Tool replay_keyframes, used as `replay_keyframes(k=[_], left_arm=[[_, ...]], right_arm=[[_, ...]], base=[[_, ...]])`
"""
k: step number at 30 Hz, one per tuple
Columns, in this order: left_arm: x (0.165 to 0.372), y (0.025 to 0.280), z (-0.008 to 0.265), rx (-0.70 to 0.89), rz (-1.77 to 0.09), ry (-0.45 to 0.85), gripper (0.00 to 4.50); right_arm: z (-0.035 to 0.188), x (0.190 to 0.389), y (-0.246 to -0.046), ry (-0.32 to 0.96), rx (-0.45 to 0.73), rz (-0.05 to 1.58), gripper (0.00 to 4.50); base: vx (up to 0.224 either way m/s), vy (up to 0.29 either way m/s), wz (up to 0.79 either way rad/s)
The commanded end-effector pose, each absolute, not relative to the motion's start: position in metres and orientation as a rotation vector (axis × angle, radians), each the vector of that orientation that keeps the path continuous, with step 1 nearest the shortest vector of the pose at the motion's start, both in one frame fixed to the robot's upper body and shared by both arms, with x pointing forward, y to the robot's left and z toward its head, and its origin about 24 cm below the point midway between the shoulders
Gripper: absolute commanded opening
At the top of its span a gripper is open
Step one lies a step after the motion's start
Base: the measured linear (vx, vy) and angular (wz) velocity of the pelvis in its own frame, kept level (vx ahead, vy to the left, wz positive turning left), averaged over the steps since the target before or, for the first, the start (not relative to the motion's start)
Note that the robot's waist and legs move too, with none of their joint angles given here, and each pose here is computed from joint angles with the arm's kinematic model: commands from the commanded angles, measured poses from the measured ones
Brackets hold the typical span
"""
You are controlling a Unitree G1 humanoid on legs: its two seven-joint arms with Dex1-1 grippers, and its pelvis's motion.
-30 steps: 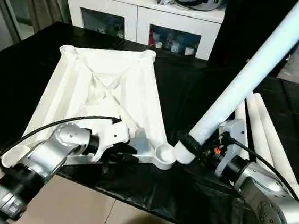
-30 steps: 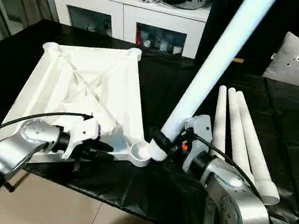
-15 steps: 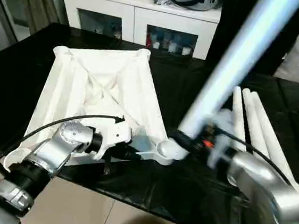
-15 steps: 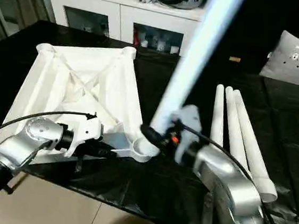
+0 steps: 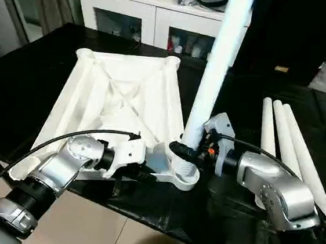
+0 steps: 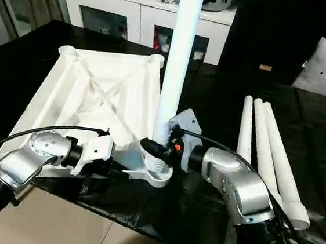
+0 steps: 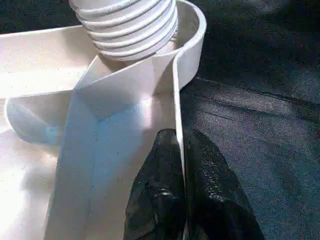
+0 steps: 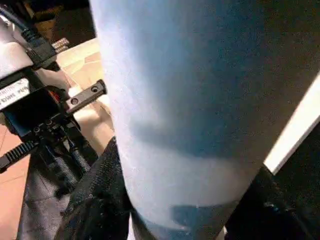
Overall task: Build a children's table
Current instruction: Insert table leg to table base
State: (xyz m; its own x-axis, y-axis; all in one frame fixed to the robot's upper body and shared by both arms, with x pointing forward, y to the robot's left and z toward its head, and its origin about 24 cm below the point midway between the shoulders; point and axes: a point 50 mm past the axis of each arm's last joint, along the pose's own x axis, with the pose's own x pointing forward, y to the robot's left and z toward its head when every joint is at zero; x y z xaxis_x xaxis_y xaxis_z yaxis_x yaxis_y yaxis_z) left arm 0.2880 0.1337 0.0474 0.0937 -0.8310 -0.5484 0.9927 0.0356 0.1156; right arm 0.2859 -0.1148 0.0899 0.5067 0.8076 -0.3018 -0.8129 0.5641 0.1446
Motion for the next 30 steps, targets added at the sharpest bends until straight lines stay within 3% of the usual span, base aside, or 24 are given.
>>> replay_keyframes(k=[1,14,23,30], left_arm=[[0.288,0.130,0.046,0.528,-1.470,0.371,0.00],[0.293,0.141,0.046,0.579,-1.433,0.382,0.00],[0.291,0.139,0.046,0.572,-1.454,0.374,0.00],[0.289,0.139,0.047,0.553,-1.466,0.374,0.00]], right_arm=[[0.081,0.284,-0.117,0.420,-0.028,0.978,1.90],[0.087,0.272,-0.127,0.437,-0.008,1.028,1.90],[0.078,0.275,-0.128,0.451,-0.002,0.999,1.90],[0.070,0.281,-0.130,0.424,0.083,0.952,1.90]], base=[[0.000,0.000,0.00],[0.000,0.000,0.00],[0.000,0.000,0.00],[0.000,0.000,0.00]])
